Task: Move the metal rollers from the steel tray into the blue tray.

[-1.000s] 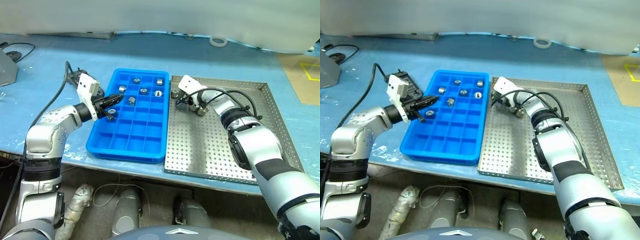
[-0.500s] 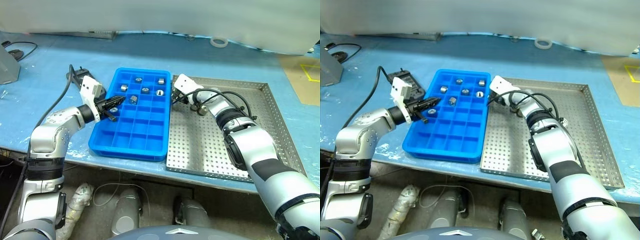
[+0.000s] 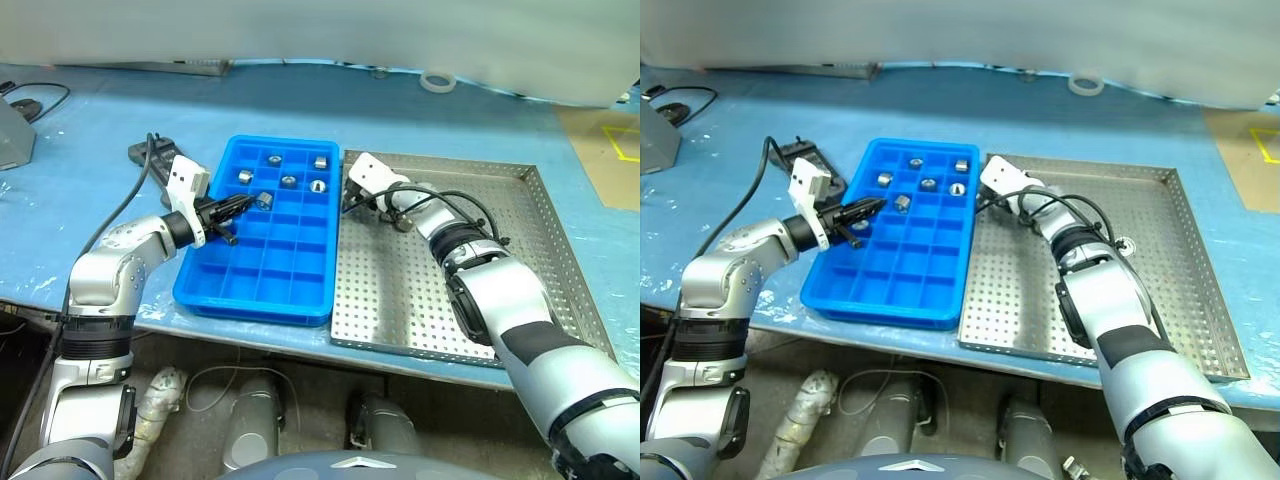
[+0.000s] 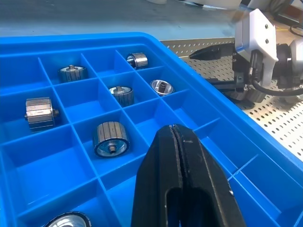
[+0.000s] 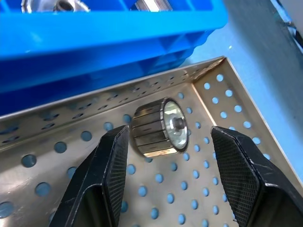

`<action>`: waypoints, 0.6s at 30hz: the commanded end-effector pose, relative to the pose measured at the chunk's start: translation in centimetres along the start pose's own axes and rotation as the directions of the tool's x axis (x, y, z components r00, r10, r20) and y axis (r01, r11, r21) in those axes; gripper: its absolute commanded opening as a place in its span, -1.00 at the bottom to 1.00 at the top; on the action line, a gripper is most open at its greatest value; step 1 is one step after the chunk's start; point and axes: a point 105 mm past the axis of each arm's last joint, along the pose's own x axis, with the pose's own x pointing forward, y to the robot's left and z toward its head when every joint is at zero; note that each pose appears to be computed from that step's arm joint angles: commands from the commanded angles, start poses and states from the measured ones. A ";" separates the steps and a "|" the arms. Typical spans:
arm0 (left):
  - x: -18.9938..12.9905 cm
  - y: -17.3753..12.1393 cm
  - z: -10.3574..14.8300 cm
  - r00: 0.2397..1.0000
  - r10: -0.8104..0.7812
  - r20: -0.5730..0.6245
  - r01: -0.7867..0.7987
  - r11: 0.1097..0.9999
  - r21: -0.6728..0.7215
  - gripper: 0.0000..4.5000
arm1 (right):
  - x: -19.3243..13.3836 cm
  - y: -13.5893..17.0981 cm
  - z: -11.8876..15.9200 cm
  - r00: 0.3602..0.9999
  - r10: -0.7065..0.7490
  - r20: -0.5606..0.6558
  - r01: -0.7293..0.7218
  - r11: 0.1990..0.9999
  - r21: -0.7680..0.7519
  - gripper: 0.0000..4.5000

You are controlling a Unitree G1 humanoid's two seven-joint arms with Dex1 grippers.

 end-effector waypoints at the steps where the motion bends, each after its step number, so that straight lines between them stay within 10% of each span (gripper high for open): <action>1: 0.2 0.0 1.1 0.999 0.005 0.034 -0.006 0.999 0.036 -1.00 | 0.1 -0.4 0.4 0.999 -0.041 0.014 0.041 0.999 0.032 0.28; 10: 0.7 0.2 0.9 0.999 0.014 0.029 -0.015 0.999 0.035 -1.00 | 0.3 -0.4 0.6 0.996 -0.092 0.010 0.092 0.995 0.047 0.28; 18: 1.0 0.2 0.8 0.999 0.020 0.029 -0.021 0.999 0.028 -1.00 | 0.4 -0.3 0.5 0.993 -0.119 0.003 0.119 0.990 0.073 -0.74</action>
